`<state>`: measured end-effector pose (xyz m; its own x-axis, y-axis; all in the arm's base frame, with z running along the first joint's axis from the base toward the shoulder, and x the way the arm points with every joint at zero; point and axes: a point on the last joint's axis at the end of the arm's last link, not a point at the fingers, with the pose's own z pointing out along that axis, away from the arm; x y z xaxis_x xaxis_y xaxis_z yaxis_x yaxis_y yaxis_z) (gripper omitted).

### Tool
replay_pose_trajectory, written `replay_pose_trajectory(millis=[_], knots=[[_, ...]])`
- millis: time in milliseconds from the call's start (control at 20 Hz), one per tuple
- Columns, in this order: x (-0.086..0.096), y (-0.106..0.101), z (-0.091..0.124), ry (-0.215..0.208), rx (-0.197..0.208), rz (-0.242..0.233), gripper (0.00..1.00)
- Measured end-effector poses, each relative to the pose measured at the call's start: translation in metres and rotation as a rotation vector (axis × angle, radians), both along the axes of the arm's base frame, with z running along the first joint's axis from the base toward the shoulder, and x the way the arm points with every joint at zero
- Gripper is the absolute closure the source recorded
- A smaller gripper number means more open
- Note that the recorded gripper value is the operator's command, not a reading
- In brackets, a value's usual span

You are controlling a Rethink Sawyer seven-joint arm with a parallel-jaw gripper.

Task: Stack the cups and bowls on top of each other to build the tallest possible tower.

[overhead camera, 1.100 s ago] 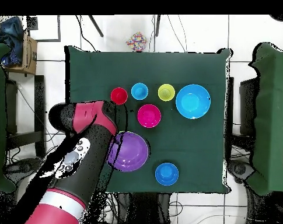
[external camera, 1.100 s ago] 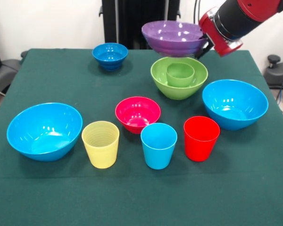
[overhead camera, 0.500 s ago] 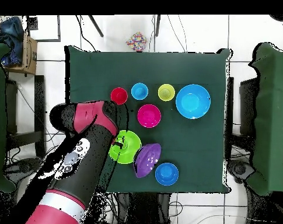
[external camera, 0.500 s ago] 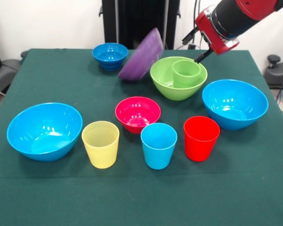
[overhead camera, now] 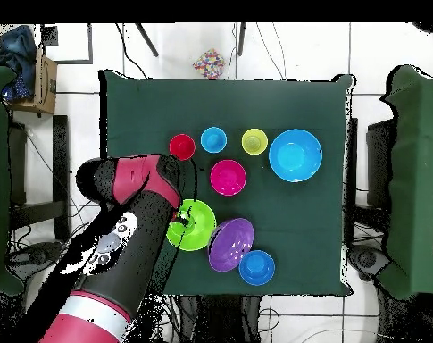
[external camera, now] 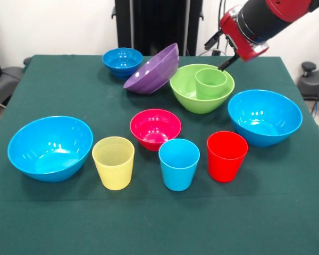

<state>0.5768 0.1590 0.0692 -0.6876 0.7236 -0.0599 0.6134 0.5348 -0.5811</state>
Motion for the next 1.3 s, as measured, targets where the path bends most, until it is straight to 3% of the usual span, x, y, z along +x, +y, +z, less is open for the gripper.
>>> replay_pose_trajectory(millis=[250, 450, 650, 800, 850, 950, 1200, 1300], knots=[[0.0, -0.001, 0.0, -0.003, -0.002, 0.004, 0.0], [0.002, -0.006, -0.005, -0.054, -0.002, 0.032, 0.0], [0.005, -0.02, -0.01, -0.198, 0.019, 0.077, 0.0], [0.002, -0.035, -0.002, -0.3, 0.042, 0.081, 0.0], [-0.003, -0.042, 0.006, -0.338, 0.053, 0.069, 0.0], [-0.011, -0.053, 0.02, -0.374, 0.068, 0.04, 0.0], [-0.039, -0.074, 0.077, -0.417, 0.104, -0.062, 0.0], [-0.043, -0.075, 0.091, -0.421, 0.114, -0.082, 0.0]])
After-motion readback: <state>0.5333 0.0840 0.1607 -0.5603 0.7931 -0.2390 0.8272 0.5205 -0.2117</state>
